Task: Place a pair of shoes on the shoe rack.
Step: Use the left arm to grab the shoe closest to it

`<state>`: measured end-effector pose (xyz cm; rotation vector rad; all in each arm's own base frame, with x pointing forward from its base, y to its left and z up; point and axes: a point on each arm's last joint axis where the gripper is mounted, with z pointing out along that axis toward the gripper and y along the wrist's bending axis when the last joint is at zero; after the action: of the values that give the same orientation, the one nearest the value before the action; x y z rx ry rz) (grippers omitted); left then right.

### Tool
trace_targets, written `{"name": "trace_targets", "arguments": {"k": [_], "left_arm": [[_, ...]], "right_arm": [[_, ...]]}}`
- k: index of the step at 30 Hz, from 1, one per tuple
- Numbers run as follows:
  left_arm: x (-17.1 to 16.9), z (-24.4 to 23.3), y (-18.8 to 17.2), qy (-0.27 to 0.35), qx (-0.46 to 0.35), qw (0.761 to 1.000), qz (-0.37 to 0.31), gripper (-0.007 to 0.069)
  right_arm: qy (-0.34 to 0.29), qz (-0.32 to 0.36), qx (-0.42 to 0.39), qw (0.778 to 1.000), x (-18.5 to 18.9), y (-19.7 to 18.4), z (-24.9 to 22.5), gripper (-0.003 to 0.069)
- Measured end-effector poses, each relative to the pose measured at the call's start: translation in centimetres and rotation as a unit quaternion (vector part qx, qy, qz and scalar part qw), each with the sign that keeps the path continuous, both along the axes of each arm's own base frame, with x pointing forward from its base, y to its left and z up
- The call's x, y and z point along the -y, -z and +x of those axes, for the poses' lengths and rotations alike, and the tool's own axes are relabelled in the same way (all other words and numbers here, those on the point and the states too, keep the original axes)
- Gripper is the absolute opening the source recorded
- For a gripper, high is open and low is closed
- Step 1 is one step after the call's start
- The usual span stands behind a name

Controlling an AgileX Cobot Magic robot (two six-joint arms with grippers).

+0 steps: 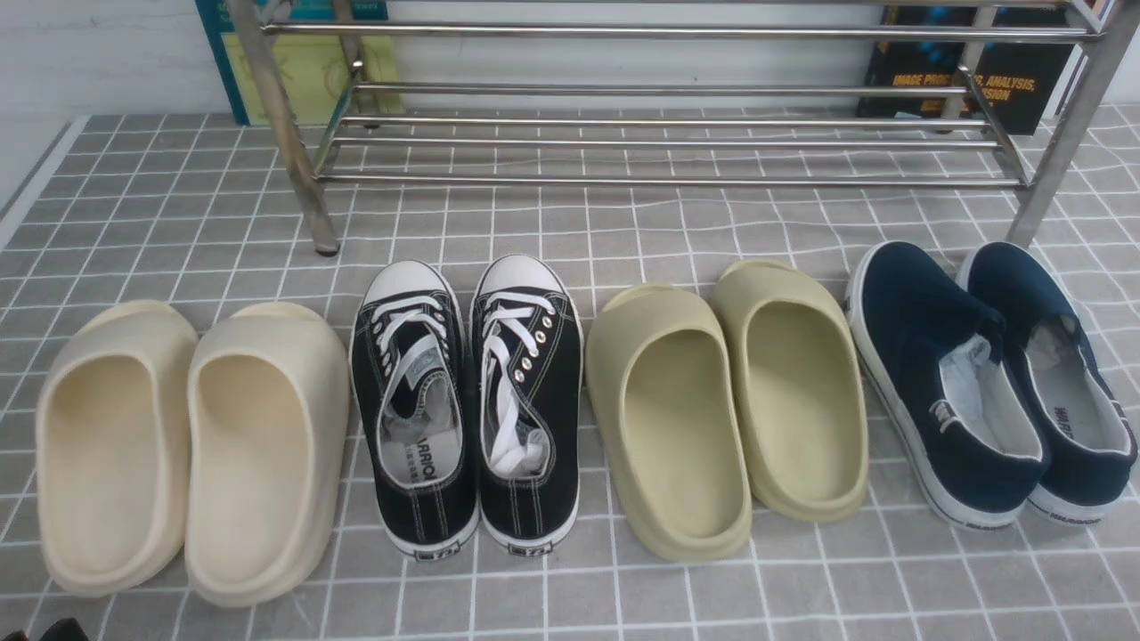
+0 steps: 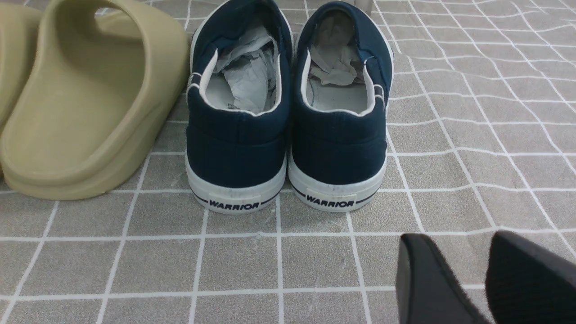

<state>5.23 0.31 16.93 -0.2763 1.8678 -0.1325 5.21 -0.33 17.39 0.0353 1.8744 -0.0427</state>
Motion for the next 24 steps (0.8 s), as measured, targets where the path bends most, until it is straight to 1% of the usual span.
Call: {"name": "trace_targets", "arguments": {"k": [16,24], "left_arm": [[0.03,0.03,-0.08,0.000,0.005,1.000,-0.005,0.0239],[0.17,0.14,-0.45,0.000,0.027,0.999,-0.031,0.0239]], "right_arm": [[0.000,0.000,0.000,1.000,0.00,0.00,0.00,0.0245],[0.000,0.000,0.000,1.000,0.00,0.00,0.00,0.0245]]}}
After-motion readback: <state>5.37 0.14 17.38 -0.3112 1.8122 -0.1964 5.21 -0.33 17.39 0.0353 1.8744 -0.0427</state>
